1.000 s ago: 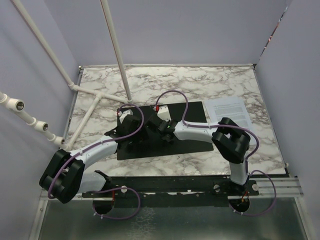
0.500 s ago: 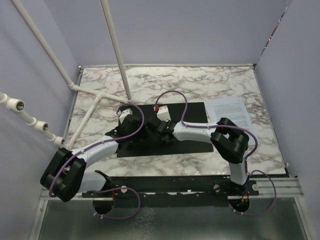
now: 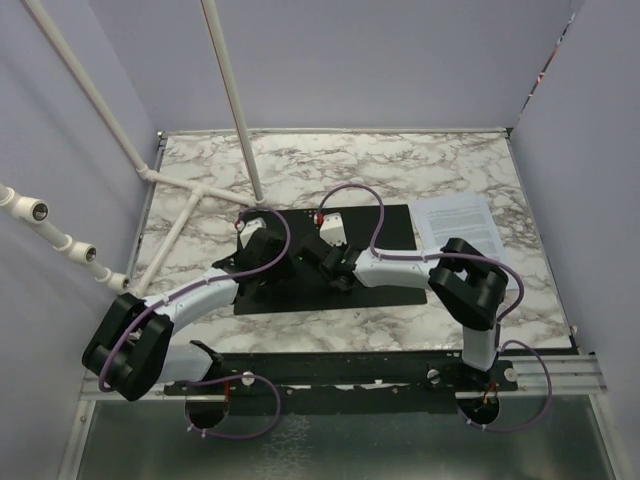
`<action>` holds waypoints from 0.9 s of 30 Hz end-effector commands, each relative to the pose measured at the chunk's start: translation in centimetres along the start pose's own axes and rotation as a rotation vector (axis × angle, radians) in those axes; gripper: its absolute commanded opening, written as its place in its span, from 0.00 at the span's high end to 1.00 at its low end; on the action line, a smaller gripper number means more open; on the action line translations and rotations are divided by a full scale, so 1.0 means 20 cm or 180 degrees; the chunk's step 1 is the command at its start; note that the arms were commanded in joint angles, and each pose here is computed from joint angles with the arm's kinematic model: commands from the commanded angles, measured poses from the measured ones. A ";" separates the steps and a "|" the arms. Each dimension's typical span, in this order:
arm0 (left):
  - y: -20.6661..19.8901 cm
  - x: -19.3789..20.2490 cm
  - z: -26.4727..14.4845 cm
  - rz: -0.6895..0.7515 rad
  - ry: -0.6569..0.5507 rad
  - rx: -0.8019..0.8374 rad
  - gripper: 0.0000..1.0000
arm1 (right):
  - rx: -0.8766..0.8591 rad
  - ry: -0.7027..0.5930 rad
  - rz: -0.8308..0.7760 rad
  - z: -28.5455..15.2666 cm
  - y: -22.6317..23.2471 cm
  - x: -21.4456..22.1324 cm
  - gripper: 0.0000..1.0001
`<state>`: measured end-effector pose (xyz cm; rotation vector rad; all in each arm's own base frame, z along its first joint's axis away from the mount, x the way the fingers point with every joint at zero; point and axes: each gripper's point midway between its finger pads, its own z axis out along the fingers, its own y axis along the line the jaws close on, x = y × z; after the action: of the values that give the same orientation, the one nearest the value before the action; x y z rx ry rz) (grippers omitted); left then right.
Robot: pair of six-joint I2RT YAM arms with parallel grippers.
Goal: Put the files into the folder
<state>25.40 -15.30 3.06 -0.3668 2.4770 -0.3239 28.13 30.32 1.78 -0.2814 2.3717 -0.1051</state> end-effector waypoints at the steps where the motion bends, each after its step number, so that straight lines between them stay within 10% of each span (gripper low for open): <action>1: 0.20 0.22 -0.08 0.0207 0.0517 -0.0488 0.14 | 0.0510 0.1247 -0.0727 -0.02 -0.36 0.62 1.00; 13: 0.11 -0.03 -0.09 0.0526 0.0196 -0.0699 0.13 | 0.0443 0.1240 -0.0676 -0.06 -0.36 0.61 1.00; 27: 0.19 0.16 0.09 0.0861 0.0562 -0.0984 0.20 | 0.0432 0.1275 -0.0648 -0.07 -0.36 0.63 1.00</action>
<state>25.69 -14.82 1.90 -0.1715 2.6168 0.0286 26.79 28.42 1.67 -0.2739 2.3964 -0.1139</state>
